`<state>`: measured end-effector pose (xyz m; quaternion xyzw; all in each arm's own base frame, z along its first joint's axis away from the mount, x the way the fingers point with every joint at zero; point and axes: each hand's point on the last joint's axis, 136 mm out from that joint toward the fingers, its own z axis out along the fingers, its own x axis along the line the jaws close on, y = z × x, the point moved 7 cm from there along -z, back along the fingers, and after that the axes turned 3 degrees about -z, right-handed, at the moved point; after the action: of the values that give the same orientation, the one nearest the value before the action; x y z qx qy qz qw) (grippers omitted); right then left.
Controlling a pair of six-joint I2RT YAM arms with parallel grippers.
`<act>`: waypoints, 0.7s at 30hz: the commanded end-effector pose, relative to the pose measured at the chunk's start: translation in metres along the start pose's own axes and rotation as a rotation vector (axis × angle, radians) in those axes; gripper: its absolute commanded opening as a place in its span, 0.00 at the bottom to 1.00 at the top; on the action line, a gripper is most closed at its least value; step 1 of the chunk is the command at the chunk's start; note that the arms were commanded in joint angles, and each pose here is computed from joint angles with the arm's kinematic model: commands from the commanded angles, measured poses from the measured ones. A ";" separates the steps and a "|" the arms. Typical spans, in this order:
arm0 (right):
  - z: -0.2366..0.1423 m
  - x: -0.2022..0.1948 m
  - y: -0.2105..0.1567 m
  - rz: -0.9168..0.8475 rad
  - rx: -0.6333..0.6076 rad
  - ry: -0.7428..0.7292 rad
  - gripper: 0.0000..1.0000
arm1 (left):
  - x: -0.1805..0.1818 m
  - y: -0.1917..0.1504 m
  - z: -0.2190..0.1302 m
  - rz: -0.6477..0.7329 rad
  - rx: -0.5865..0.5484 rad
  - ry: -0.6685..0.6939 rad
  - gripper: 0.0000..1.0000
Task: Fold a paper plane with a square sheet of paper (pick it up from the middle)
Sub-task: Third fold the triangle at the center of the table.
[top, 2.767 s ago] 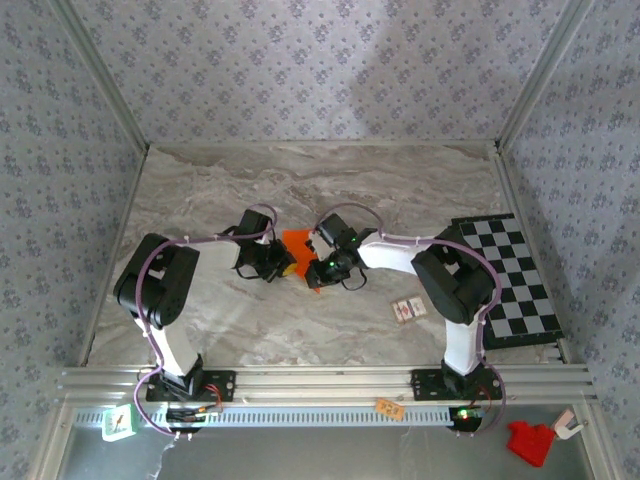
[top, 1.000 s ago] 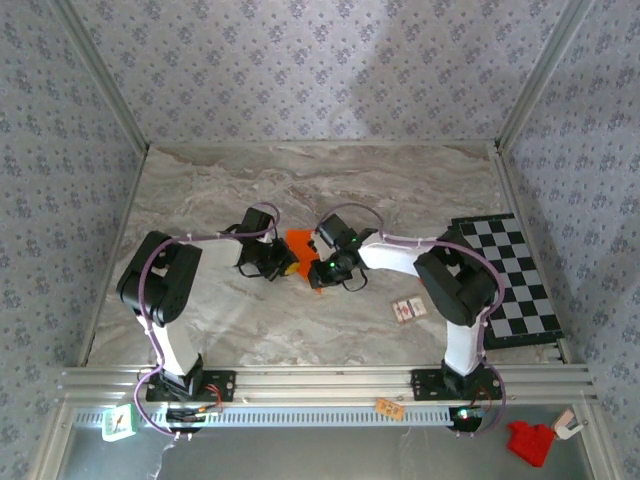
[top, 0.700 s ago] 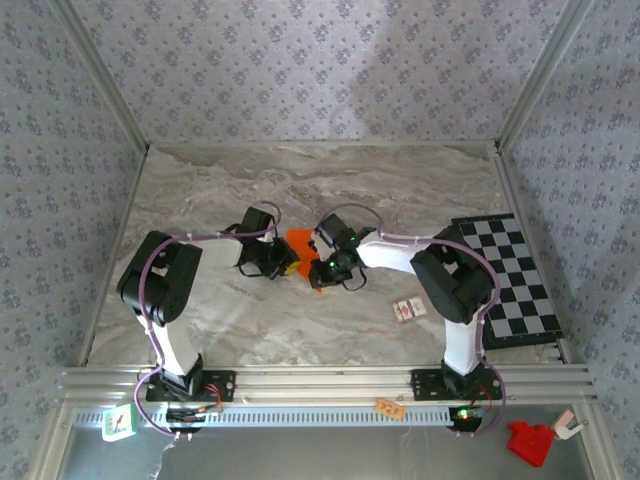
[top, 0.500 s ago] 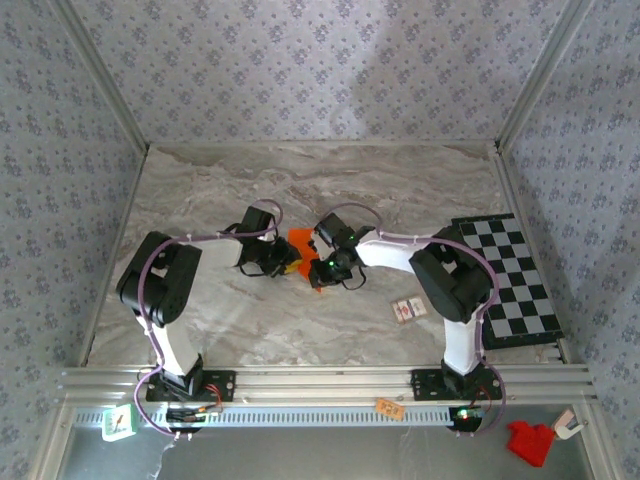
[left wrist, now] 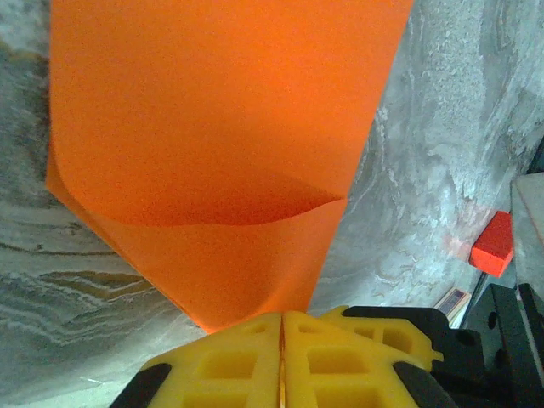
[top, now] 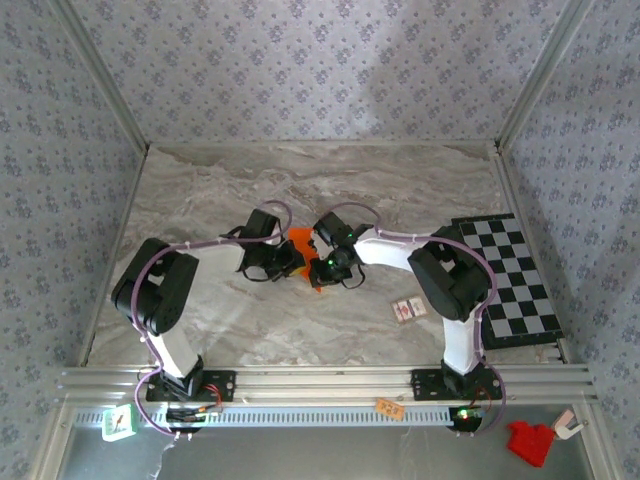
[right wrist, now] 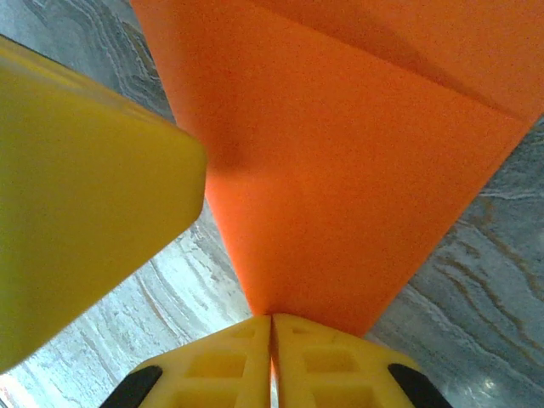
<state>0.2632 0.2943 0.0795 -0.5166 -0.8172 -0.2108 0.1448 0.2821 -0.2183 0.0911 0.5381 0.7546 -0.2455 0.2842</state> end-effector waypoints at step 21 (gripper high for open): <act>0.023 -0.032 -0.032 0.075 0.150 -0.129 0.11 | 0.028 0.004 0.015 -0.022 0.013 0.122 0.07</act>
<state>0.2633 0.2944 0.0789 -0.5204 -0.8154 -0.2069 0.1466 0.2786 -0.2190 0.0724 0.5454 0.7598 -0.2427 0.2576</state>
